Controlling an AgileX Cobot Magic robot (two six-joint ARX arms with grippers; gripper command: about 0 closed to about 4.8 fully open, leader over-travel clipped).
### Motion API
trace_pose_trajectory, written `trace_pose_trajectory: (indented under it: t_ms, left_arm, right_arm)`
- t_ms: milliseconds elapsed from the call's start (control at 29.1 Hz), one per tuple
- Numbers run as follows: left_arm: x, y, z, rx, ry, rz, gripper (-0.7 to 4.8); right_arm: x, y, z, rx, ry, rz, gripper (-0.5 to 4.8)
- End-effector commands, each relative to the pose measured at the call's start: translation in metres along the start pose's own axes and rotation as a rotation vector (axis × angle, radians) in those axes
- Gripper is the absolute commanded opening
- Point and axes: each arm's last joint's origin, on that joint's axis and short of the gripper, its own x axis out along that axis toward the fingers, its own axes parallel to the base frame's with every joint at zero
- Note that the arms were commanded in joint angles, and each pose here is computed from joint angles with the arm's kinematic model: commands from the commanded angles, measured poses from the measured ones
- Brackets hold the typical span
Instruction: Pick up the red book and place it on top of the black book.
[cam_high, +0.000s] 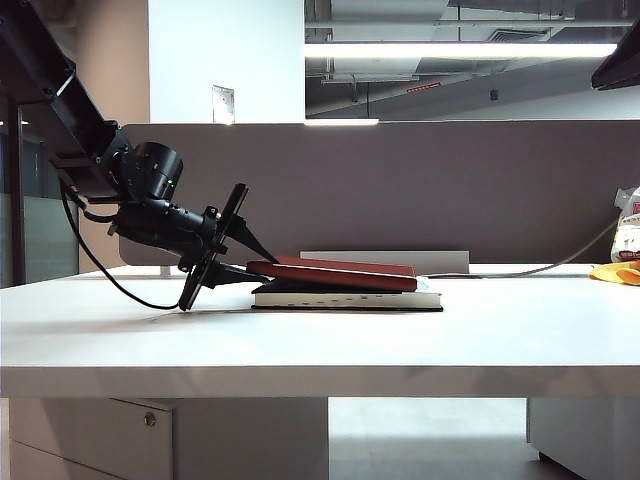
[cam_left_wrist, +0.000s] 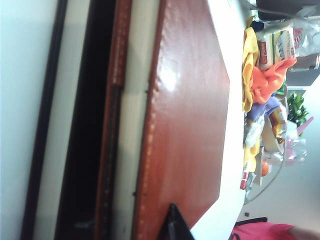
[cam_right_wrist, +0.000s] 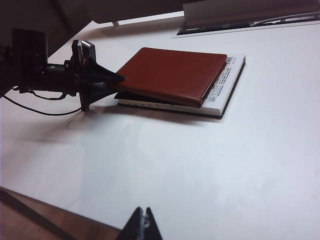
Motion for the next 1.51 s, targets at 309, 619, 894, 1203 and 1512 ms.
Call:
trace_pose_trajectory:
  t_ms: [309, 619, 894, 1203, 1512]
  left_arm:
    - [-0.013, -0.040, 0.012, 0.244, 0.022, 0.207, 1.29]
    - [-0.011, -0.041, 0.003, 0.316, 0.069, 0.354, 1.29]
    - [0.001, -0.046, -0.009, 0.378, 0.114, 0.376, 1.32]
    - [0.002, -0.045, -0.011, 0.386, 0.096, 0.455, 3.91]
    - [-0.001, -0.041, -0.015, 0.427, 0.129, 0.543, 3.90]
  right_arm:
    - [-0.001, 0.001, 0.003, -0.004, -0.021, 0.008, -0.02]
    - [-0.001, 0.001, 0.003, -0.002, -0.012, 0.006, -0.02]
    - [-0.001, 0.001, 0.002, 0.000, -0.005, 0.004, -0.02]
    - [-0.001, 0.000, -0.001, 0.004, 0.020, -0.003, -0.02]
    - [-0.001, 0.000, -0.001, 0.004, 0.021, -0.001, -0.02]
